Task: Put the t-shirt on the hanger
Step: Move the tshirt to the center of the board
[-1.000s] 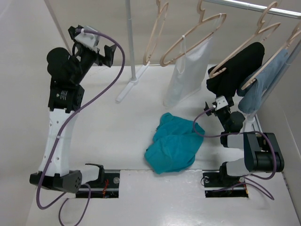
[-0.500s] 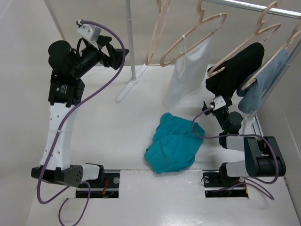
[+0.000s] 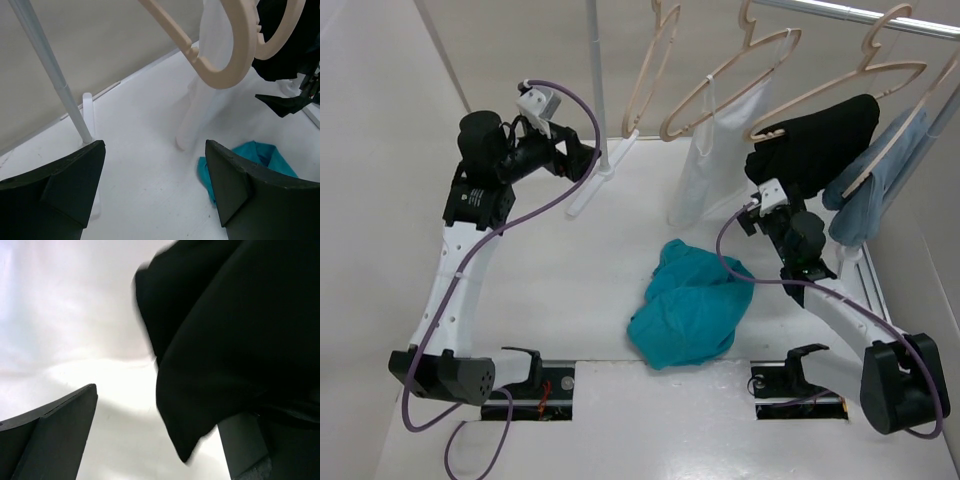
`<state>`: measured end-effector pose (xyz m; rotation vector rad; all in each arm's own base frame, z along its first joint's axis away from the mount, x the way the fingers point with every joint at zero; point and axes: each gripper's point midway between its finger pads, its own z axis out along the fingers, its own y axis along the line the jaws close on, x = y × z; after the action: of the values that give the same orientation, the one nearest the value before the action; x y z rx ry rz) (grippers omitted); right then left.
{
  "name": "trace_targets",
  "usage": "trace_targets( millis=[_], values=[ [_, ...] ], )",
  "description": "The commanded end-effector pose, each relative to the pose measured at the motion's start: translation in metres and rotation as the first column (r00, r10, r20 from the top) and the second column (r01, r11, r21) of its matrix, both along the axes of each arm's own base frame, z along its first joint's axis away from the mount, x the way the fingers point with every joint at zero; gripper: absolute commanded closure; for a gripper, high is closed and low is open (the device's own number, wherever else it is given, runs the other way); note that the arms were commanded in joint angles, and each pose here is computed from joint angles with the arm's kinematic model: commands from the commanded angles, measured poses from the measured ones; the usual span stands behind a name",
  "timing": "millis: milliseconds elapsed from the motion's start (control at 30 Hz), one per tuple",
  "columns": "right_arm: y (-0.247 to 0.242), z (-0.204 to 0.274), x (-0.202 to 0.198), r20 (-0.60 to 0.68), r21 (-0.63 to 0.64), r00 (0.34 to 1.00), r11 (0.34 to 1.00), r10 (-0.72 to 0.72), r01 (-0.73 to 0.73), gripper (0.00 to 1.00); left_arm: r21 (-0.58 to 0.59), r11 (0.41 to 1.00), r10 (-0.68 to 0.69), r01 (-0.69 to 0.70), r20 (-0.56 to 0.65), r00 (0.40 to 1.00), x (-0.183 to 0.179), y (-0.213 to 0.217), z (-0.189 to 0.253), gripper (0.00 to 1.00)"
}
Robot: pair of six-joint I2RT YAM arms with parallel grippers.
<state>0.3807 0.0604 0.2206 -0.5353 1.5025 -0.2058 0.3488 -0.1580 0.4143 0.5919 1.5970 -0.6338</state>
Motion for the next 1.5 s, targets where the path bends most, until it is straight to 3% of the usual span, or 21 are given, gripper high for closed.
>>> trace_targets(
  millis=[0,200,300,467,600,667,767,800,833,900,1000,1200,1333,1467],
  values=[
    [0.002,-0.004,-0.006,-0.048,-0.001,0.998,1.000,-0.031,0.031,0.00,0.025,0.999,-0.032,0.030,0.122,0.992,-0.018,-0.001,0.028,0.23],
    [0.014,0.009,-0.002,-0.093,-0.037,0.996,0.999,-0.013,0.010,0.00,0.110,0.993,-0.048,0.039,0.074,0.996,-0.023,0.003,-0.015,0.28],
    [0.029,0.000,0.002,-0.166,-0.018,0.985,0.999,0.047,-0.051,0.00,0.175,0.982,-0.072,0.065,0.034,0.997,-0.033,0.004,-0.053,0.36],
    [0.058,0.011,-0.008,-0.121,-0.081,0.984,0.987,0.130,-0.140,0.00,0.352,0.914,-0.201,0.201,-0.036,0.979,-0.070,0.003,-0.140,0.49],
    [0.052,0.000,-0.007,-0.137,-0.174,0.990,0.984,0.021,-0.045,0.00,0.468,0.799,-0.374,0.378,-0.106,0.921,-0.110,-0.016,-0.182,0.49],
    [0.042,0.006,-0.004,-0.128,-0.196,0.989,0.980,-0.073,0.047,0.00,0.496,0.723,-0.459,0.481,-0.176,0.871,-0.128,-0.031,-0.203,0.41],
    [0.055,-0.002,-0.008,-0.200,-0.231,0.979,0.973,-0.036,-0.012,0.00,0.511,0.635,-0.549,0.579,-0.229,0.804,-0.146,-0.049,-0.222,0.29],
    [0.060,0.004,-0.007,-0.191,-0.221,0.981,0.975,-0.014,-0.029,0.00,0.518,0.620,-0.567,0.589,-0.222,0.793,-0.145,-0.054,-0.223,0.26],
    [0.062,0.009,-0.009,-0.194,-0.125,0.981,0.992,-0.018,-0.007,0.00,0.517,0.604,-0.593,0.606,-0.217,0.776,-0.147,-0.060,-0.224,0.19],
    [0.052,0.012,-0.005,-0.206,-0.018,0.977,0.998,-0.060,0.057,0.00,0.538,0.533,-0.667,0.653,-0.208,0.716,-0.149,-0.076,-0.235,0.14],
    [0.078,-0.003,-0.005,-0.250,-0.007,0.963,0.995,0.097,-0.102,0.00,0.561,0.425,-0.748,0.710,-0.224,0.625,-0.159,-0.099,-0.255,0.11],
    [0.131,-0.079,-0.018,-0.509,-0.015,0.835,0.968,0.209,-0.252,0.04,0.641,0.194,-0.834,0.743,-0.290,0.469,-0.181,-0.118,-0.309,0.12],
    [0.157,-0.112,-0.029,-0.606,0.054,0.751,0.955,0.263,-0.291,0.03,0.665,0.114,-0.847,0.738,-0.323,0.422,-0.184,-0.112,-0.334,0.18],
    [0.179,-0.135,-0.037,-0.665,0.083,0.683,0.938,0.304,-0.337,0.02,0.642,0.060,-0.863,0.764,-0.351,0.363,-0.199,-0.108,-0.345,0.37]
  ],
)
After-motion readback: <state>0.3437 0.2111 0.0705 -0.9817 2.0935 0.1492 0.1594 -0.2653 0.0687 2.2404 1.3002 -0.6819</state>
